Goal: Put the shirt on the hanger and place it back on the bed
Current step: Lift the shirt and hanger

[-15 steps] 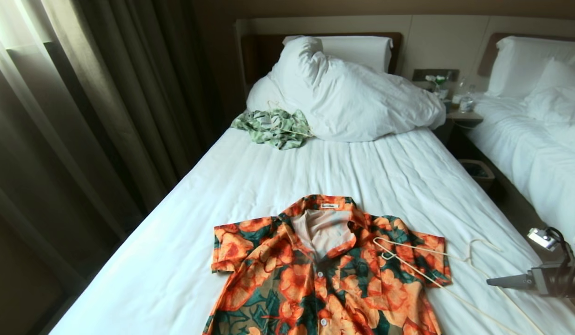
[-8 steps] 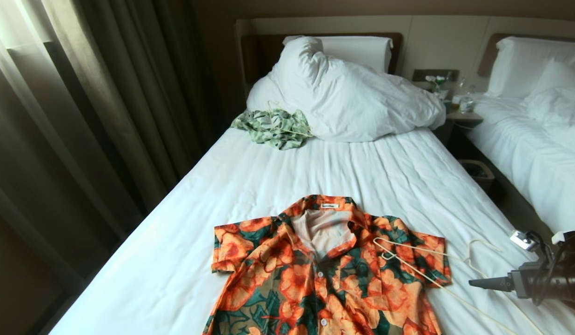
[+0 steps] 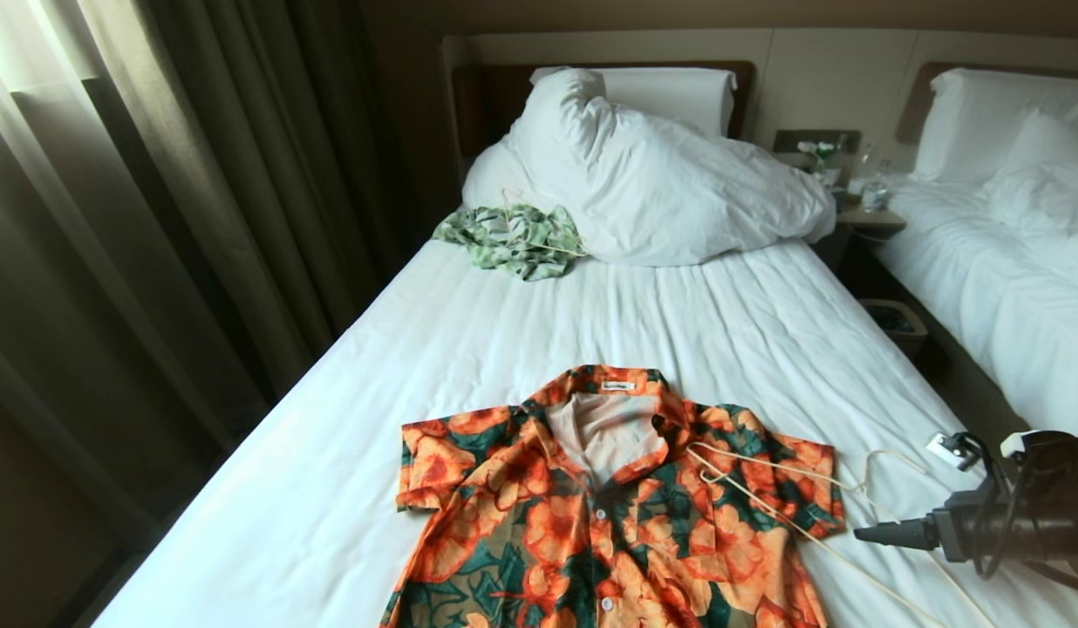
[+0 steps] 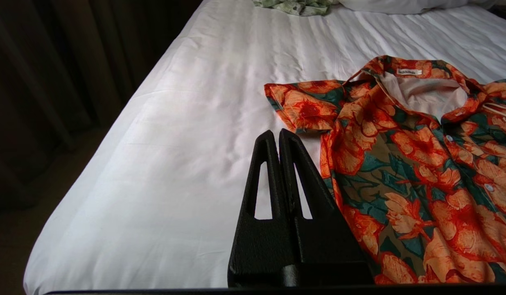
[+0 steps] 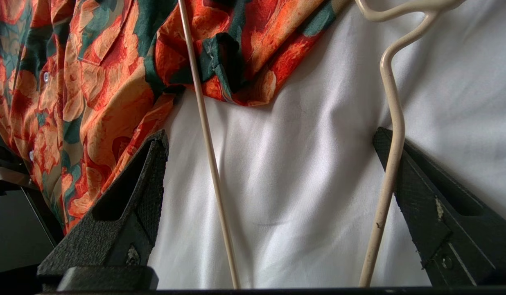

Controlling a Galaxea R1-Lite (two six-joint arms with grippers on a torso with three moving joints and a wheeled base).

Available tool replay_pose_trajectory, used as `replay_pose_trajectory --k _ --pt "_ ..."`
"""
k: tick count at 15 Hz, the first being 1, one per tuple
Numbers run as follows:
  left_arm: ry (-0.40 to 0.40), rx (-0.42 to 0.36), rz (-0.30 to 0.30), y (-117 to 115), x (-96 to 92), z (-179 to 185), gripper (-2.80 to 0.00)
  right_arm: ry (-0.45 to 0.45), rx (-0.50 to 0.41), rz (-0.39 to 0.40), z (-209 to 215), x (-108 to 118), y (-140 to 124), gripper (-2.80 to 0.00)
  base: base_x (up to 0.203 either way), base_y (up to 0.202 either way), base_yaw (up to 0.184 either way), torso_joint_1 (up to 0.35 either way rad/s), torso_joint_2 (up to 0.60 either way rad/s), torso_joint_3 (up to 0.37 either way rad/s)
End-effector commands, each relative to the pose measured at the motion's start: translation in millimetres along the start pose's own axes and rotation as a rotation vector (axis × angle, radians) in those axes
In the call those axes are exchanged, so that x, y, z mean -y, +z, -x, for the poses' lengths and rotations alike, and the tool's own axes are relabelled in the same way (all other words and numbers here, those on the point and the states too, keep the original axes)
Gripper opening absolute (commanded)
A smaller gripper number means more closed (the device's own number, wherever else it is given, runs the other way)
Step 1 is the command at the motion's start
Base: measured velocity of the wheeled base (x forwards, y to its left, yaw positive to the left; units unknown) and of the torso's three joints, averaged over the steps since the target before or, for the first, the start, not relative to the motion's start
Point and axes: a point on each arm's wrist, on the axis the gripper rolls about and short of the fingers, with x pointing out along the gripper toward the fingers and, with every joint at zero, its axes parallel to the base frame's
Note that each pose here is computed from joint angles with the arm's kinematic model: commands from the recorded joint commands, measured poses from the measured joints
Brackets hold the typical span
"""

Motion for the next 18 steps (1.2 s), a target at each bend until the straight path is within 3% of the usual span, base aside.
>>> replay_pose_trajectory --k 1,2,3,11,18 --pt "0.000 0.001 0.000 0 0.0 0 -2.80 0.007 0.002 0.006 -1 0 0 0.00 0.000 0.000 0.000 0.000 0.00 0.000" --pt "0.000 0.001 0.000 0 0.0 0 -2.80 0.006 0.005 0.010 -2 0 0 0.00 0.000 0.000 0.000 0.000 0.00 0.000" --pt "0.000 0.001 0.000 0 0.0 0 -2.80 0.005 0.004 0.009 -2 0 -2 -2.80 0.000 0.000 0.000 0.000 0.00 0.000" --pt "0.000 0.001 0.000 0 0.0 0 -2.80 -0.001 0.017 0.022 1 -1 -2 -2.80 0.000 0.000 0.000 0.000 0.00 0.000" --pt "0.000 0.001 0.000 0 0.0 0 -2.80 -0.075 0.201 0.225 67 -53 35 -2.80 0.000 0.000 0.000 0.000 0.00 0.000"
